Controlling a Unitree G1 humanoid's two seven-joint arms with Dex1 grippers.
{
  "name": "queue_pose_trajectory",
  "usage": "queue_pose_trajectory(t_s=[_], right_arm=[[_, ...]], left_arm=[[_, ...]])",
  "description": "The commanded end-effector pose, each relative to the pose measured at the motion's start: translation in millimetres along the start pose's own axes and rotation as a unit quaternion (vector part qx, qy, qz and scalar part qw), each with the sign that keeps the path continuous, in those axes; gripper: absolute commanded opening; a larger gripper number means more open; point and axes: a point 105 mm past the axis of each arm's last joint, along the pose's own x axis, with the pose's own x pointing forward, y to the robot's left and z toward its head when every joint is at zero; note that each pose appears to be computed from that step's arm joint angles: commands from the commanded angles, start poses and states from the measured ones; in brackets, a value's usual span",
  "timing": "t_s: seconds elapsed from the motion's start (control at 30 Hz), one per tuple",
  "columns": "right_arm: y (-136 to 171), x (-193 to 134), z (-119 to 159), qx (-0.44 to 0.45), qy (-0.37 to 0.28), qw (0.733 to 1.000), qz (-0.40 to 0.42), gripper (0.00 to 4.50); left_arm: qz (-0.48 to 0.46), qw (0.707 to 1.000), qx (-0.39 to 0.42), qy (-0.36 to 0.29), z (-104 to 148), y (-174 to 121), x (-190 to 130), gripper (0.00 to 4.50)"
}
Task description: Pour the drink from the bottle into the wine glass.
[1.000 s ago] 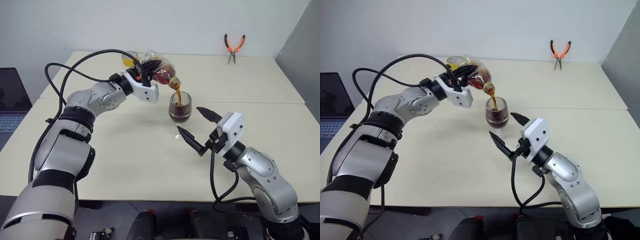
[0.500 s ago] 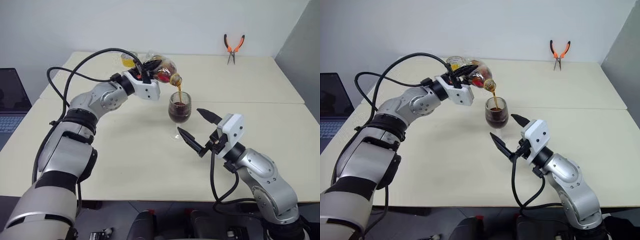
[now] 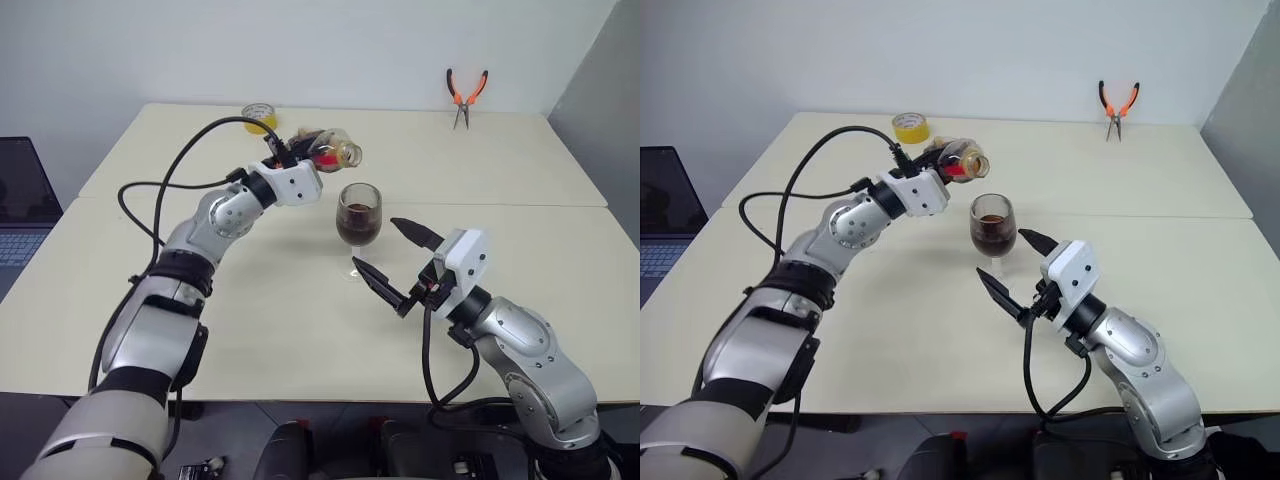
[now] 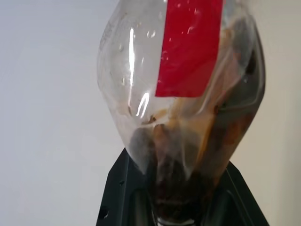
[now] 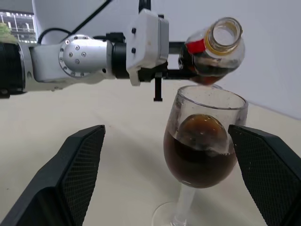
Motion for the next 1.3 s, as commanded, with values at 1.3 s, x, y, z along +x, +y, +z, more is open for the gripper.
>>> queue_pose_trajectory(t_s=[1.3], right_arm=[[35, 10, 23, 0.001, -0.015, 0.988, 0.155, 4.50]], left_arm=[[0.311, 0.776, -0.454, 0.307, -126, -25, -130, 0.63]])
